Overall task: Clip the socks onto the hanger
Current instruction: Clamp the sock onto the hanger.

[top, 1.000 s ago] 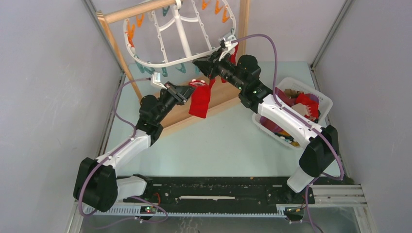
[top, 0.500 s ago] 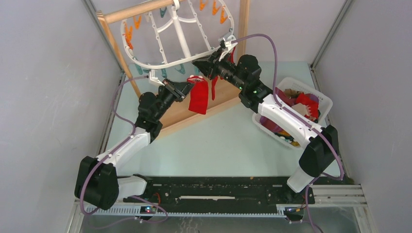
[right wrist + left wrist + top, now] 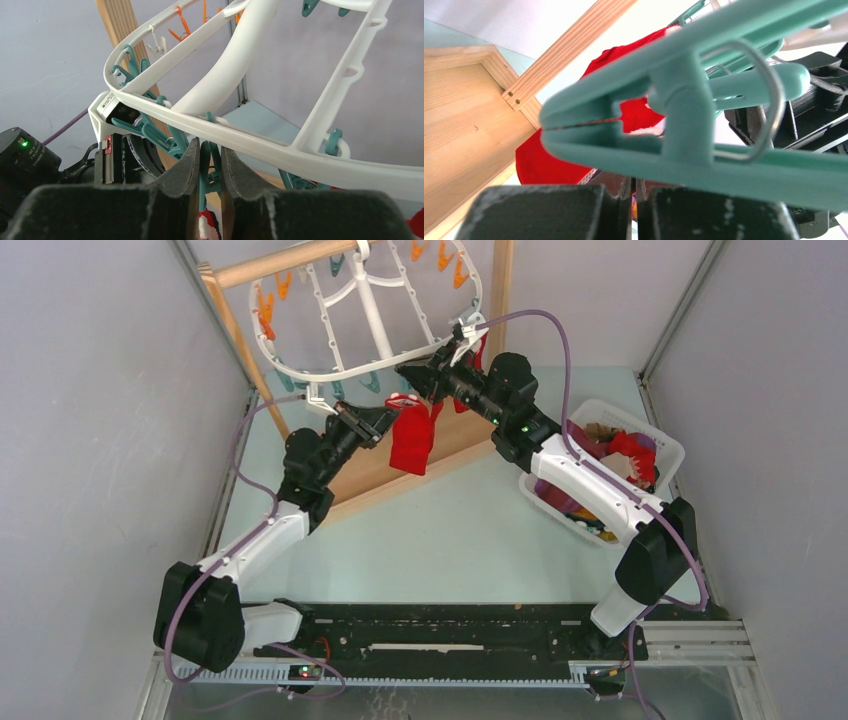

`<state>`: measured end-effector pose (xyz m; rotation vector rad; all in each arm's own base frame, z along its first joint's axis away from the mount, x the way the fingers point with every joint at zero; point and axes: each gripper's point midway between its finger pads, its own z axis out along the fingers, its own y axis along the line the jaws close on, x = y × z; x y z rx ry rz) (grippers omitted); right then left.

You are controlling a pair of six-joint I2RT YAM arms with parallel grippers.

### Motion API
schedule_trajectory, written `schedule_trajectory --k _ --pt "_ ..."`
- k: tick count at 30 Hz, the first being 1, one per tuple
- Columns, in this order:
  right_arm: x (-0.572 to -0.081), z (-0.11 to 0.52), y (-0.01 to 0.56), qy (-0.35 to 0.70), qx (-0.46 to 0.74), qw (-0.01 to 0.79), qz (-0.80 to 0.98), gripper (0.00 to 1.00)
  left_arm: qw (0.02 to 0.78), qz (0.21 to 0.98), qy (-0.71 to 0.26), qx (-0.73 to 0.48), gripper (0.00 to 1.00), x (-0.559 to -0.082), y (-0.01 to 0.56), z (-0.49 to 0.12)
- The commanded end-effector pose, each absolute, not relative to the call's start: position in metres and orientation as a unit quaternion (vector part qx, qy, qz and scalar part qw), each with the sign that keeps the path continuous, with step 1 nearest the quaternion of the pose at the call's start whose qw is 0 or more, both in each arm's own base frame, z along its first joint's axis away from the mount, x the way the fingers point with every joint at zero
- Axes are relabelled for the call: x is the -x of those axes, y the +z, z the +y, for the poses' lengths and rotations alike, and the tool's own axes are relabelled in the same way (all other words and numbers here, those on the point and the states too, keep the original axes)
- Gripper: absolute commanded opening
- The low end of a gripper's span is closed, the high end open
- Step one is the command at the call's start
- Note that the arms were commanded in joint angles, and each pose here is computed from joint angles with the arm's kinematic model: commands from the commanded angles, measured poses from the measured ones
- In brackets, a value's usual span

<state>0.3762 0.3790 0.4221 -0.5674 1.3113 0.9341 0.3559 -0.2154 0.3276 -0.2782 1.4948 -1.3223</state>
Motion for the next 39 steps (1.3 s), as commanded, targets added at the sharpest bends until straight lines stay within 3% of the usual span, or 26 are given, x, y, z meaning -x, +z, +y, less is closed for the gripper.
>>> schedule_trajectory --k 1,10,24,39 --pt "-0.365 0.379 0.438 0.415 0.271 0.67 0.553 0.15 0.556 0.588 -0.578 0.099 0.0 -0.355 0.374 -0.215" --pt "-0.366 0.38 0.436 0.41 0.278 0.672 0.551 0.15 0.556 0.584 -0.584 0.095 0.0 -0.353 0.38 -0.216" --pt "-0.365 0.379 0.446 0.421 0.269 0.673 0.546 0.14 0.529 0.63 -0.558 0.11 0.0 -0.364 0.343 -0.219" --pt "-0.364 0.38 0.434 0.415 0.282 0.665 0.553 0.14 0.53 0.618 -0.569 0.111 0.0 -0.366 0.365 -0.221"
